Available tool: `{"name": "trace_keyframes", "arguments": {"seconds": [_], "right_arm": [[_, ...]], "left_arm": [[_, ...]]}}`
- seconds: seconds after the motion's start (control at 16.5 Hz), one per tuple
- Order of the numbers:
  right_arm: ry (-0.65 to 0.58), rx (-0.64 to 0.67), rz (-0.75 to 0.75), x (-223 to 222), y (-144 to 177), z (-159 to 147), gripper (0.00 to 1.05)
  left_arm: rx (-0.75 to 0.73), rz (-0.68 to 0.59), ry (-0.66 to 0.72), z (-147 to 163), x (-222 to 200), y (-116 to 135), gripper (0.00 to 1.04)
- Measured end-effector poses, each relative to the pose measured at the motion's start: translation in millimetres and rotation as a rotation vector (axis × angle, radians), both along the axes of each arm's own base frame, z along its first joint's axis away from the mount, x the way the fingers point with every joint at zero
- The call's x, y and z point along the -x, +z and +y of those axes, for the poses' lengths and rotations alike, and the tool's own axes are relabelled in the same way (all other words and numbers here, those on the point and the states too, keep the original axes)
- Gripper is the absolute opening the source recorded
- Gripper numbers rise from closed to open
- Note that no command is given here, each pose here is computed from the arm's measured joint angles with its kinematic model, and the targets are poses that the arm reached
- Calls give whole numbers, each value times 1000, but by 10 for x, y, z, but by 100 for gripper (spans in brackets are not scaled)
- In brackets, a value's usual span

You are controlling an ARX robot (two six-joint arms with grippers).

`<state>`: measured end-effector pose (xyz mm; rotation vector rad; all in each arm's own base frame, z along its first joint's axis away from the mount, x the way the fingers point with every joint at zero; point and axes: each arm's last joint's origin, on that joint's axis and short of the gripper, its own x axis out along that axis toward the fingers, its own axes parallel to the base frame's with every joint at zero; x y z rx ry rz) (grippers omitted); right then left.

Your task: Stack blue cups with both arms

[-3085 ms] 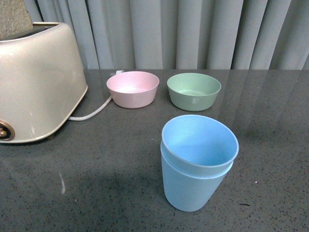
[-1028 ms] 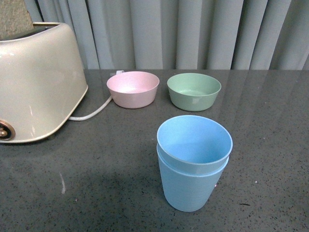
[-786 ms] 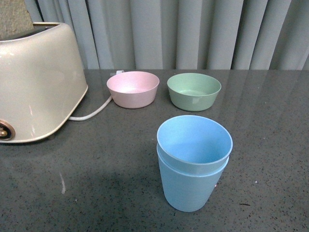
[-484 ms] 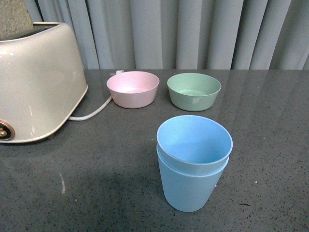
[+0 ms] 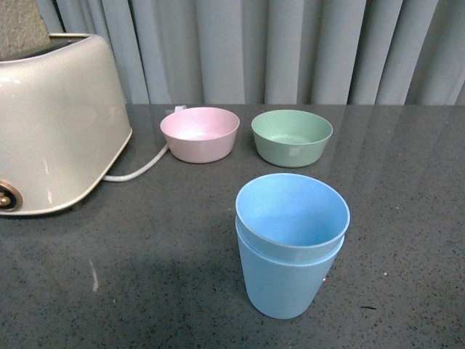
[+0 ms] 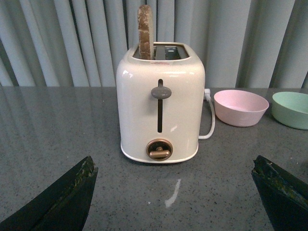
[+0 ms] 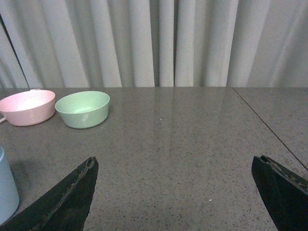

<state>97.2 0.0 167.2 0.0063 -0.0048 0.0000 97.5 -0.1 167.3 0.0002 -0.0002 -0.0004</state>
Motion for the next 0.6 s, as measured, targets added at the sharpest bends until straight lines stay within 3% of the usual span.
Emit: {"name": "trace_keyframes", "arguments": {"seconds": [0.6], "right_arm": [[0,0,0,0,0,0,98]], "left_arm": [[0,0,0,0,0,0,98]]}}
